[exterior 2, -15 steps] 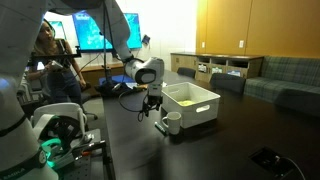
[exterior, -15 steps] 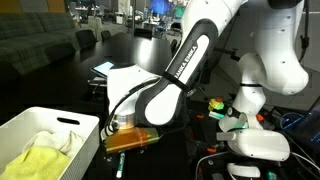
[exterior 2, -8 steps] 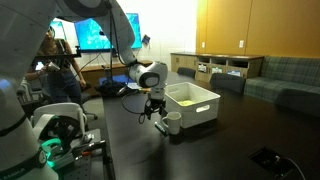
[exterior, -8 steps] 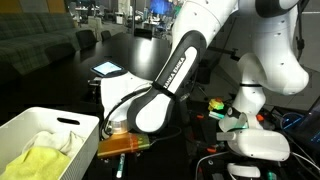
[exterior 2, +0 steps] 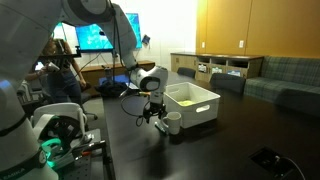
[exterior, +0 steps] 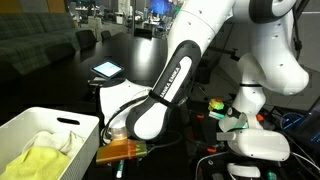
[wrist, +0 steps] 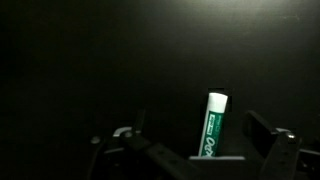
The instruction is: Pick up the towels and put them in the container. Pick up the pen and the small tape and put them in the cup.
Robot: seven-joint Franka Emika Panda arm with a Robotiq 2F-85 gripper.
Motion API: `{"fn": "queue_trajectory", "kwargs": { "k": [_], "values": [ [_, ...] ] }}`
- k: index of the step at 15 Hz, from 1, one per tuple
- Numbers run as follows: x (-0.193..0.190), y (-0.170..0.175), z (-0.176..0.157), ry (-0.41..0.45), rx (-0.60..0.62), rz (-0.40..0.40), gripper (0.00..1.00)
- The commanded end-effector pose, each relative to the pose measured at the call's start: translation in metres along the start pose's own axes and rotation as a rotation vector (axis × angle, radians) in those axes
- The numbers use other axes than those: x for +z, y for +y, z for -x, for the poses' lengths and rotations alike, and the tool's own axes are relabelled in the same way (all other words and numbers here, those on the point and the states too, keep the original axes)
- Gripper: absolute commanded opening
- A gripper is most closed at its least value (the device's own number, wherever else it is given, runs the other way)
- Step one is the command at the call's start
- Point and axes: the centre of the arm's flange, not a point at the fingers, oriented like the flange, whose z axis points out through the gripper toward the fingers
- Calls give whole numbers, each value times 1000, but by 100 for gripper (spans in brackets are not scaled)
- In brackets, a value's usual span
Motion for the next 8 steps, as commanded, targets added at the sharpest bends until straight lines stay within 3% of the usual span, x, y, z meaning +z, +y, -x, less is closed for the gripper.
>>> {"fn": "queue_trajectory", "kwargs": {
  "k": [1,8],
  "values": [
    [0,-9,7,44,39,2,100],
    [12,-15,3,108,96,-1,100]
  ]
}}
